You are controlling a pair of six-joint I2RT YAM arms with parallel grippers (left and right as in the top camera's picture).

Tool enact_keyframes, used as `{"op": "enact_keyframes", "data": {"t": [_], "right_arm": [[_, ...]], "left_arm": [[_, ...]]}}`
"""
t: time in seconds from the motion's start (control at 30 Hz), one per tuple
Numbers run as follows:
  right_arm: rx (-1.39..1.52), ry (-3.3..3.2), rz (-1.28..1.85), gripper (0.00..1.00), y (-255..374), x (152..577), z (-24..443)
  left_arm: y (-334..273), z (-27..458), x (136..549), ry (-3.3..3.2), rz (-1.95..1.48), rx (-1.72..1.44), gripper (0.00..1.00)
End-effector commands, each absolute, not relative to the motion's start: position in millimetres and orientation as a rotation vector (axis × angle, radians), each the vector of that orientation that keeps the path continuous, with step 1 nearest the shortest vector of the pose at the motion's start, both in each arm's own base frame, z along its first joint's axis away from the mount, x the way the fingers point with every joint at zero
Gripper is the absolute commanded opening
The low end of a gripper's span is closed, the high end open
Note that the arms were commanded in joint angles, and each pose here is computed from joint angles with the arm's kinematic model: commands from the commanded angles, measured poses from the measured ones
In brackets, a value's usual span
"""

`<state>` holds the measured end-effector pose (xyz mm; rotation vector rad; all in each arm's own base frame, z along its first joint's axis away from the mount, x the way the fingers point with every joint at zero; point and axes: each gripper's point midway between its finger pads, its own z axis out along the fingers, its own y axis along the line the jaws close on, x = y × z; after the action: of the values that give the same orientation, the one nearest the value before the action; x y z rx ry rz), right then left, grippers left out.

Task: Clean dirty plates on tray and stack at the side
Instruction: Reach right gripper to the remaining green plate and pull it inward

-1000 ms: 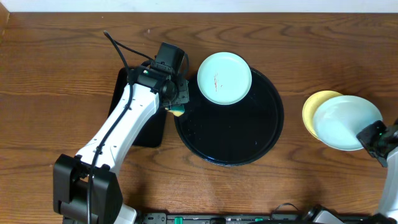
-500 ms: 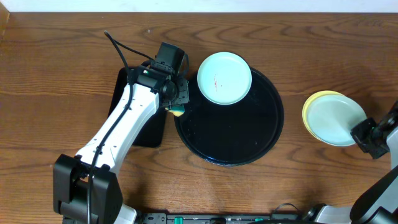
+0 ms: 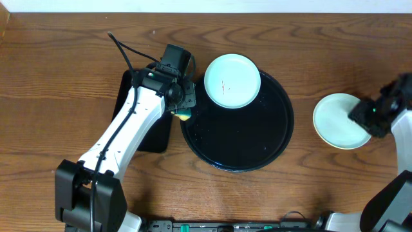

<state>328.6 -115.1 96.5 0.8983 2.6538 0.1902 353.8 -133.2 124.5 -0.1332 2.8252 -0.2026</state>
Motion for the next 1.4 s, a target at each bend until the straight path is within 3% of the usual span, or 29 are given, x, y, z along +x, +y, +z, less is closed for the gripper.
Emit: {"op": "enact_keyframes", "data": {"t": [0.0, 0.2, 0.33, 0.7, 0.9, 1.17, 1.23, 1.37], "right_arm": [[0.646, 2.630, 0.299, 0.50, -75, 365, 133], [0.358, 2.532, 0.332, 0.63, 9, 413, 167], [0.244, 2.490, 0.308, 0.67, 55, 435, 162], [0.005, 2.616, 0.235, 0.65, 144, 469, 63], [-0.068, 2.683, 0.142, 0.46, 158, 474, 21], [-0.078, 2.807, 0.106, 0.08, 150, 446, 8], [-0.083, 2.845, 0.108, 0.02, 150, 438, 5], [-0.095, 2.956, 0.136, 0.01, 150, 412, -1]], "left_arm": [[-132, 123, 353, 2.829, -0.194, -0.110, 0.08], [-132, 123, 353, 2.829, -0.194, -0.110, 0.07], [-132, 123, 353, 2.829, -0.194, -0.110, 0.07], [-132, 123, 354, 2.827, -0.195, -0.110, 0.07], [-132, 123, 353, 2.828, -0.195, -0.110, 0.07], [-132, 123, 353, 2.829, -0.194, -0.110, 0.08], [-132, 123, 353, 2.829, -0.194, -0.110, 0.07], [-132, 123, 353, 2.829, -0.194, -0.110, 0.08]]}}
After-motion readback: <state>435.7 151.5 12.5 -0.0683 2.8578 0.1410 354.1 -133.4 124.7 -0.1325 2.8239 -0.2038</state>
